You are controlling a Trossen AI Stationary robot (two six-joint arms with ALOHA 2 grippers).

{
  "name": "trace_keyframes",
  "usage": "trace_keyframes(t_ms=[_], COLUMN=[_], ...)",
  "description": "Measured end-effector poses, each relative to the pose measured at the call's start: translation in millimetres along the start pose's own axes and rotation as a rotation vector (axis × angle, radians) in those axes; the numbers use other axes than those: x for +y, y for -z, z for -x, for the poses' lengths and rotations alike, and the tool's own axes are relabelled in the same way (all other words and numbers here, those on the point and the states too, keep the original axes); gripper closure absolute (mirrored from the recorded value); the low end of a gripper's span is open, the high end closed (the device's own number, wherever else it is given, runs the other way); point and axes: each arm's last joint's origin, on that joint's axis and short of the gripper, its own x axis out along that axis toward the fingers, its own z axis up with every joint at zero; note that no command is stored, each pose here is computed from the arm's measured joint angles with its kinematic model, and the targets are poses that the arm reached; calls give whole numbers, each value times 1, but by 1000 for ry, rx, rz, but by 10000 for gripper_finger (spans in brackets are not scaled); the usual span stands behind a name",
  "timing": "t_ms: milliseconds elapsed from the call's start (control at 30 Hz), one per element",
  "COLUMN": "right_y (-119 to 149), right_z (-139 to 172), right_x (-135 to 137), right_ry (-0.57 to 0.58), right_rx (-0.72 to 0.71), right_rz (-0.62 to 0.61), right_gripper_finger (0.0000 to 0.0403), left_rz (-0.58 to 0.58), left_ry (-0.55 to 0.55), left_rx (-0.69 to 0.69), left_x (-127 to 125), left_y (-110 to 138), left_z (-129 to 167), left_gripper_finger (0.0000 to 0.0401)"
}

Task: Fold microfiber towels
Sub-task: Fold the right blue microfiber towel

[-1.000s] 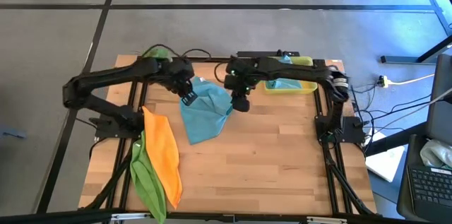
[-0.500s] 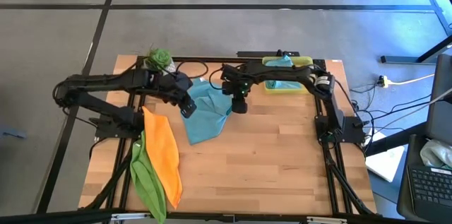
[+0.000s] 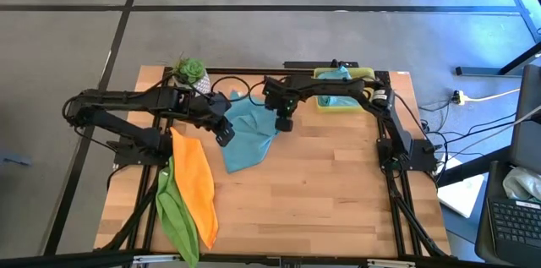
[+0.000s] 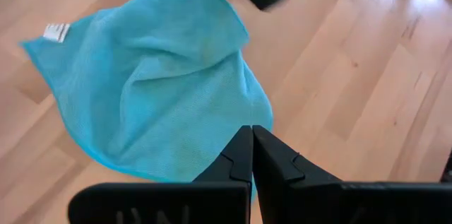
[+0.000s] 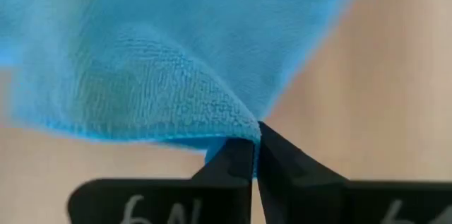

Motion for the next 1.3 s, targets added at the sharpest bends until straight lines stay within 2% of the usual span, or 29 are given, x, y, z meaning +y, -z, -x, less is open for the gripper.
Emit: trace_keyframes(t_ms=[67,167,267,367,433,500,667,867,967,1100,1133,1200,1300], right_y=[-2,-9,-24,-40,-44,-42,-26,-14,-8,0,4,10,18], right_z=[4,16,37,53,58,58,57,61,59,43,37,25,17], right_x=[-7,-13,-19,-33,-47,-60,-78,-79,-72,-57,-52,-43,-33], right_ry=[102,190,311,452,495,504,415,255,82,-278,-336,-384,-432], right_rx=[7,-2,-60,-194,-263,-274,-189,-155,-107,-88,-71,-26,56], right_rz=[-16,-4,30,6,-17,-22,-90,-234,-322,-342,-341,-344,-381], right_gripper_finger=[391,397,392,385,380,373,334,260,228,212,212,214,225], left_rz=[-44,-80,-122,-166,-194,-220,-247,-324,-332,-321,-322,-335,-335], left_ry=[-1,-8,-8,-22,-44,-56,-61,-83,-100,-118,-130,-130,-61], left_rx=[1,8,8,-1,-14,-19,-13,-19,-27,-35,-43,-80,-135], left_x=[0,1,1,1,2,2,4,4,6,7,8,7,8], left_y=[0,1,1,0,0,0,1,1,0,-1,-2,-6,-10], left_z=[0,0,0,0,0,0,3,2,2,2,2,-3,-18], left_gripper_finger=[401,401,401,401,401,401,401,401,401,401,401,401,401])
